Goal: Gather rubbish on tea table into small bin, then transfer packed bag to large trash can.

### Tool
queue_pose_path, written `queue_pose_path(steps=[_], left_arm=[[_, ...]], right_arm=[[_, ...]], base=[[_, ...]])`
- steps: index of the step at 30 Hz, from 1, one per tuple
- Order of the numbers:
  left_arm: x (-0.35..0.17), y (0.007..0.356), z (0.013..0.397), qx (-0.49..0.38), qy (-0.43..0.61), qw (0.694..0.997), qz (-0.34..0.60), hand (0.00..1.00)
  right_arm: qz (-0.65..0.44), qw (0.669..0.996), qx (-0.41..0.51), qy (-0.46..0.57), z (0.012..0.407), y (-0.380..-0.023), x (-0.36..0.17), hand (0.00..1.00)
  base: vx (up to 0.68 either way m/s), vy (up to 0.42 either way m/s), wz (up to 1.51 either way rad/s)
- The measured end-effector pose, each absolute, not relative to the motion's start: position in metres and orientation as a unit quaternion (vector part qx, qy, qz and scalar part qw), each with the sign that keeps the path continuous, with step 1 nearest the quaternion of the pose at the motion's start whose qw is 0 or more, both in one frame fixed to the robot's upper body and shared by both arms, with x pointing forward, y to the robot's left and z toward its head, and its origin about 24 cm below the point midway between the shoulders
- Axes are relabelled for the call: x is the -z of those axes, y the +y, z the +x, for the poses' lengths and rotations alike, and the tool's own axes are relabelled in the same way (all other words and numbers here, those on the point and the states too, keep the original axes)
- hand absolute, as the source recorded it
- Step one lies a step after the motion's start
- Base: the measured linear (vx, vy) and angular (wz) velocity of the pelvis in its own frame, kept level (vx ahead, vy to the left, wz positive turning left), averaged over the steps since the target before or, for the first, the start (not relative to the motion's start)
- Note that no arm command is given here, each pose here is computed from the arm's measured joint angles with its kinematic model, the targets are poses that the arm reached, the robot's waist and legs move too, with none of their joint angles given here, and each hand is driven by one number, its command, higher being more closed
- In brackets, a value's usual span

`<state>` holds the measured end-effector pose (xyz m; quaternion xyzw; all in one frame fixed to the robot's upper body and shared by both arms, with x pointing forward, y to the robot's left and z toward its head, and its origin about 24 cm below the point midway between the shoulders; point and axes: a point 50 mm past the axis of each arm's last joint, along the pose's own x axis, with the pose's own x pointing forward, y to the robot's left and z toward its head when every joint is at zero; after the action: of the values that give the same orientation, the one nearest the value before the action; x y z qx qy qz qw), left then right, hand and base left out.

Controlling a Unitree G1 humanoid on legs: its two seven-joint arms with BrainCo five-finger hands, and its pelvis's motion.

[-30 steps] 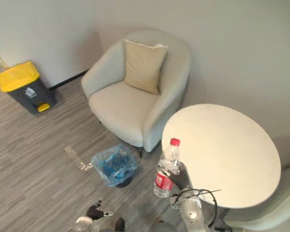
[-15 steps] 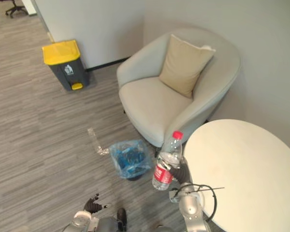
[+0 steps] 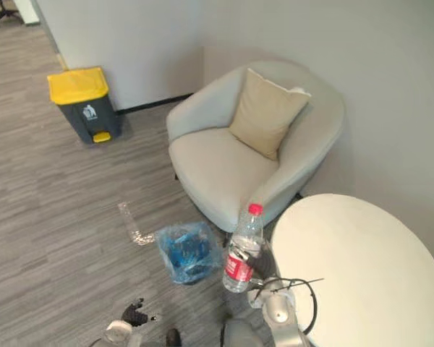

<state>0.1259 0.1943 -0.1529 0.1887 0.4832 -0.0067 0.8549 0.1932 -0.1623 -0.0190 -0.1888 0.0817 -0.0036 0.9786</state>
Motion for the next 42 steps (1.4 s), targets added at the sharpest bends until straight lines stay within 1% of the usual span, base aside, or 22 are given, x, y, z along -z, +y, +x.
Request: queue_pose_path(steps=[3, 12, 17, 20, 22, 23, 24, 25, 29, 33, 36, 38, 42], left_arm=[[0.156, 0.184, 0.119, 0.001, 0.493, 0.854, 0.165, 0.00], [0.157, 0.185, 0.116, -0.009, 0.498, 0.853, 0.154, 0.00], [0.157, 0.186, 0.116, -0.021, 0.497, 0.853, 0.156, 0.00], [0.154, 0.187, 0.123, -0.037, 0.485, 0.860, 0.151, 0.00], [0.146, 0.187, 0.146, -0.053, 0.457, 0.877, 0.140, 0.00], [0.146, 0.187, 0.146, -0.053, 0.457, 0.877, 0.140, 0.00], [0.139, 0.186, 0.163, -0.066, 0.433, 0.889, 0.137, 0.00], [0.135, 0.184, 0.171, -0.073, 0.421, 0.895, 0.128, 0.00], [0.121, 0.185, 0.193, -0.115, 0.379, 0.914, 0.089, 0.00], [0.102, 0.174, 0.221, -0.119, 0.328, 0.935, 0.066, 0.00], [0.082, 0.169, 0.247, -0.125, 0.283, 0.950, 0.047, 0.00], [0.064, 0.163, 0.265, -0.126, 0.243, 0.961, 0.031, 0.00], [0.044, 0.158, 0.283, -0.128, 0.198, 0.972, 0.016, 0.00]], right_arm=[[-0.202, 0.976, -0.005, 0.086, 0.194, -0.167, 0.020, 1.00], [-0.208, 0.974, -0.013, 0.086, 0.193, -0.165, 0.021, 1.00], [-0.232, 0.966, -0.053, 0.105, 0.190, -0.154, 0.034, 1.00], [-0.240, 0.964, -0.069, 0.094, 0.198, -0.145, 0.033, 1.00], [-0.270, 0.959, -0.068, 0.050, 0.220, -0.145, 0.018, 1.00], [-0.270, 0.959, -0.068, 0.049, 0.220, -0.145, 0.018, 1.00], [-0.287, 0.955, -0.070, 0.024, 0.234, -0.144, 0.009, 1.00], [-0.291, 0.954, -0.068, 0.008, 0.242, -0.141, 0.002, 1.00], [-0.291, 0.954, -0.067, -0.035, 0.254, -0.131, -0.015, 1.00], [-0.295, 0.950, -0.056, -0.082, 0.270, -0.125, -0.038, 1.00], [-0.296, 0.946, -0.032, -0.129, 0.289, -0.122, -0.064, 1.00], [-0.298, 0.939, -0.008, -0.174, 0.306, -0.121, -0.092, 1.00], [-0.309, 0.922, 0.024, -0.232, 0.329, -0.123, -0.134, 1.00]], base=[[0.22, -0.114, 0.19], [0.11, -0.060, 0.17], [0.00, 0.026, 0.23], [-0.12, 0.014, 0.51], [-0.21, 0.024, 0.41], [-0.26, 0.033, 0.30], [-0.32, 0.053, 0.28], [-0.31, 0.055, 0.34], [-0.19, 0.031, 0.13], [-0.12, 0.025, -0.01], [-0.09, 0.019, 0.14], [-0.04, -0.008, 0.11], [0.00, 0.004, 0.01]])
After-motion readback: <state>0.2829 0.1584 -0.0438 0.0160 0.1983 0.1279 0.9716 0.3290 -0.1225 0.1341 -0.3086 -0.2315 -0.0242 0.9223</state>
